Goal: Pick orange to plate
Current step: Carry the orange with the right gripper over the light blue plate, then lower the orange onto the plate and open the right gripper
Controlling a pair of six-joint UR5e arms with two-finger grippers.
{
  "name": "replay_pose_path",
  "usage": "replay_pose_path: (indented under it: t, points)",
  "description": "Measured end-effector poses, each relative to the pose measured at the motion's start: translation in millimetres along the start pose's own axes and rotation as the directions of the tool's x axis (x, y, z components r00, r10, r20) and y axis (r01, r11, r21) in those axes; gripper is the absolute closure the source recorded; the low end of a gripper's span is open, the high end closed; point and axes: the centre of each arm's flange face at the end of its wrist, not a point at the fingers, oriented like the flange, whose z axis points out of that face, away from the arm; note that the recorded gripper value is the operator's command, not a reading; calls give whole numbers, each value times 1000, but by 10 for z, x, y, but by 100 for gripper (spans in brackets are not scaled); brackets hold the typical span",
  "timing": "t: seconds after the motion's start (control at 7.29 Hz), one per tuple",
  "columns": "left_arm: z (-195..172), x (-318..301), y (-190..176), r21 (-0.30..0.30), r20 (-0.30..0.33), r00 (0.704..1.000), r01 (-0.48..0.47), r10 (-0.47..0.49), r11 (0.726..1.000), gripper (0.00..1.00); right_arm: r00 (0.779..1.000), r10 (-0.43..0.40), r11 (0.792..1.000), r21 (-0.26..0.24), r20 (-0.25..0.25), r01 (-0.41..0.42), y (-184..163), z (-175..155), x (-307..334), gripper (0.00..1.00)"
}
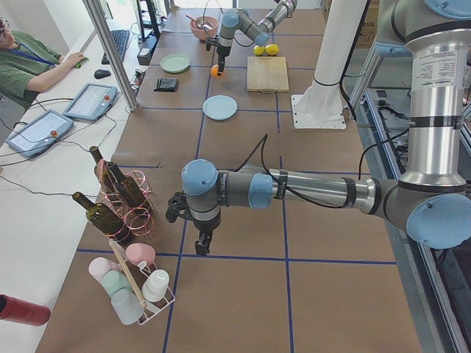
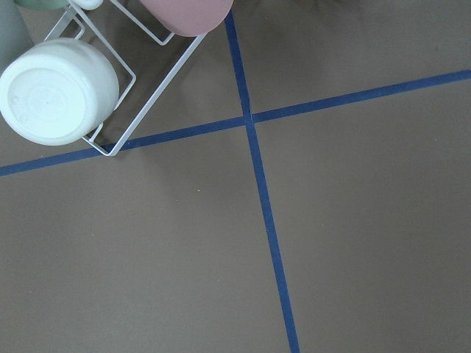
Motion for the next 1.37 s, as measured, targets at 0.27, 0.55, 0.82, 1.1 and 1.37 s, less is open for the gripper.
replay_pose_path:
  t: [0.27, 0.55, 0.82, 1.1, 1.37]
  points:
    - [-11, 9, -15, 3, -1, 1000, -2, 2, 1000, 0, 996, 90, 996, 12, -8, -90, -163, -14, -1134, 100]
    - [-22, 22, -39, 6, -1, 1000, -7, 7, 1000, 0, 992, 127, 992, 8, -14, -127, -21, 55, -1759, 100]
    - [-27, 28, -53, 8, 0, 1000, -9, 9, 1000, 0, 985, 167, 986, 6, -37, -167, 129, 204, -1906, 42]
    - [-23, 25, -52, 7, 0, 1000, -9, 9, 1000, 0, 984, 170, 985, 12, -54, -170, 227, 304, -1952, 0]
    - [-18, 21, -49, 6, -1, 1000, -8, 8, 1000, 0, 985, 167, 986, 33, -49, -165, 265, 282, -2033, 0]
